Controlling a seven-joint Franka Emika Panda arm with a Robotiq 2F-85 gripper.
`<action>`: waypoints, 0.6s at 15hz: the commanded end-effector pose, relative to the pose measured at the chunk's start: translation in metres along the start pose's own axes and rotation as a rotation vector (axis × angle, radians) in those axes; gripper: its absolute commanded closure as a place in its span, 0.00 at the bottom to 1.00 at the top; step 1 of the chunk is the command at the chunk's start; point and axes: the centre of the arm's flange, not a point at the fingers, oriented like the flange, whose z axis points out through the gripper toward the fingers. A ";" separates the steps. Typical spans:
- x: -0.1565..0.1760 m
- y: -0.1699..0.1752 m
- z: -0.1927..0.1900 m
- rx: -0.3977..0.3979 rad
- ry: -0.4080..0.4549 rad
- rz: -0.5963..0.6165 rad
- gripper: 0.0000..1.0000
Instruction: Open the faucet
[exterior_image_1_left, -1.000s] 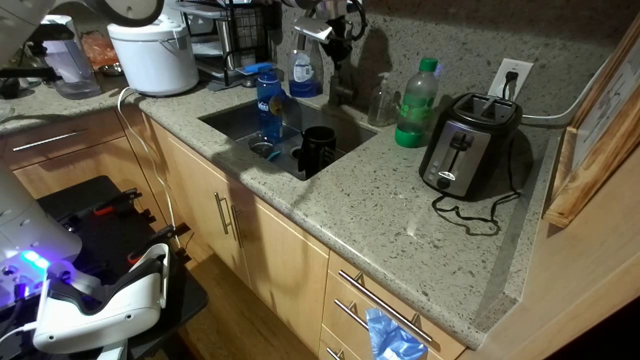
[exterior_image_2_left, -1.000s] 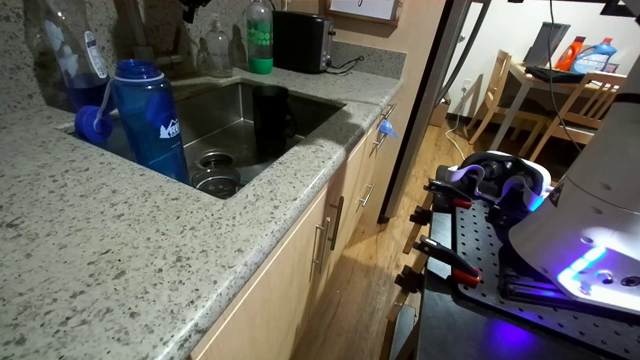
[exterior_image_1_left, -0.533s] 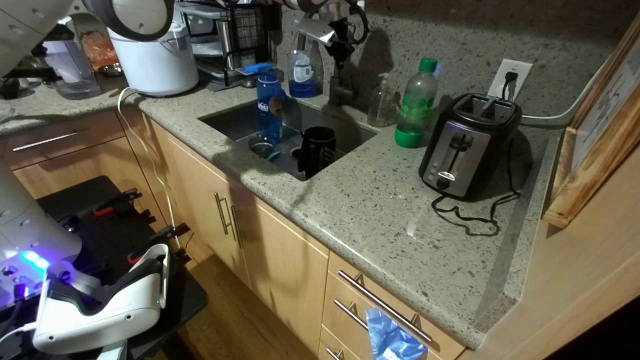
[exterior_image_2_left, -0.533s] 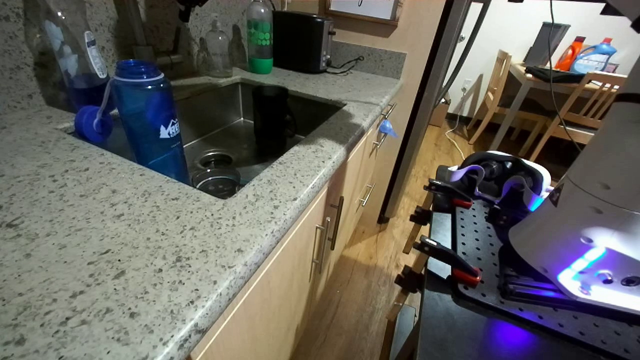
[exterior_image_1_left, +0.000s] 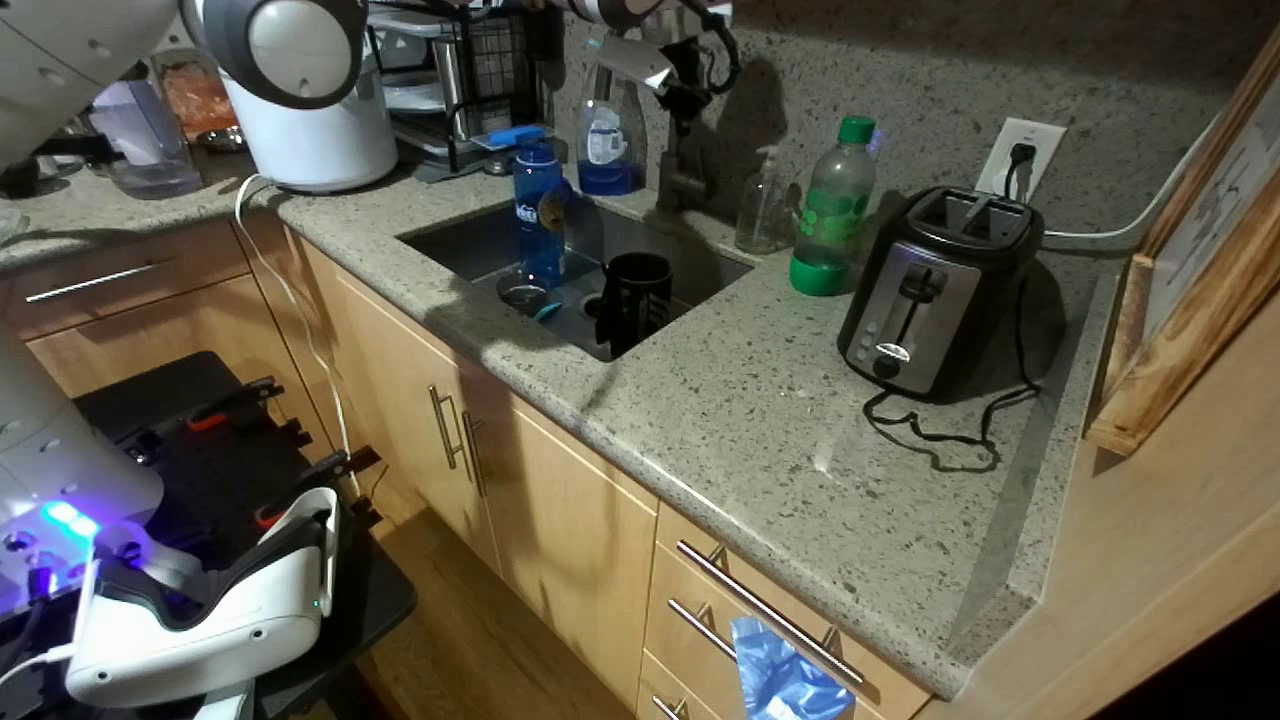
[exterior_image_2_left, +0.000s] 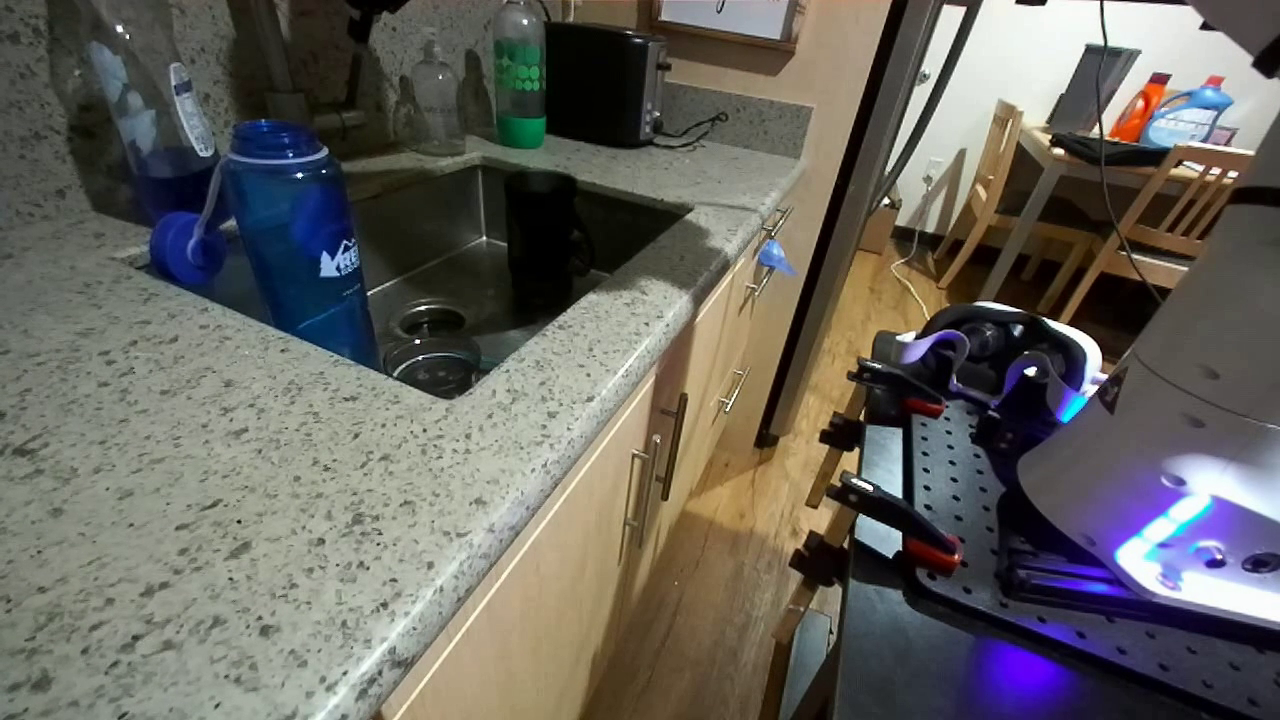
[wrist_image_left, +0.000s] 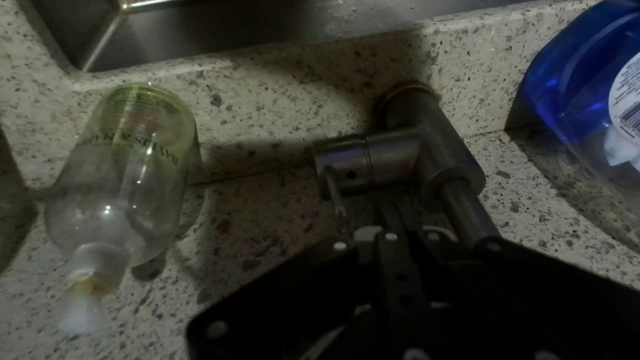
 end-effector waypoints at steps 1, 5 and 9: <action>0.036 0.007 0.008 0.036 -0.008 0.017 1.00; 0.039 0.012 0.008 0.034 -0.010 0.027 1.00; 0.041 0.014 0.013 0.031 -0.015 0.030 1.00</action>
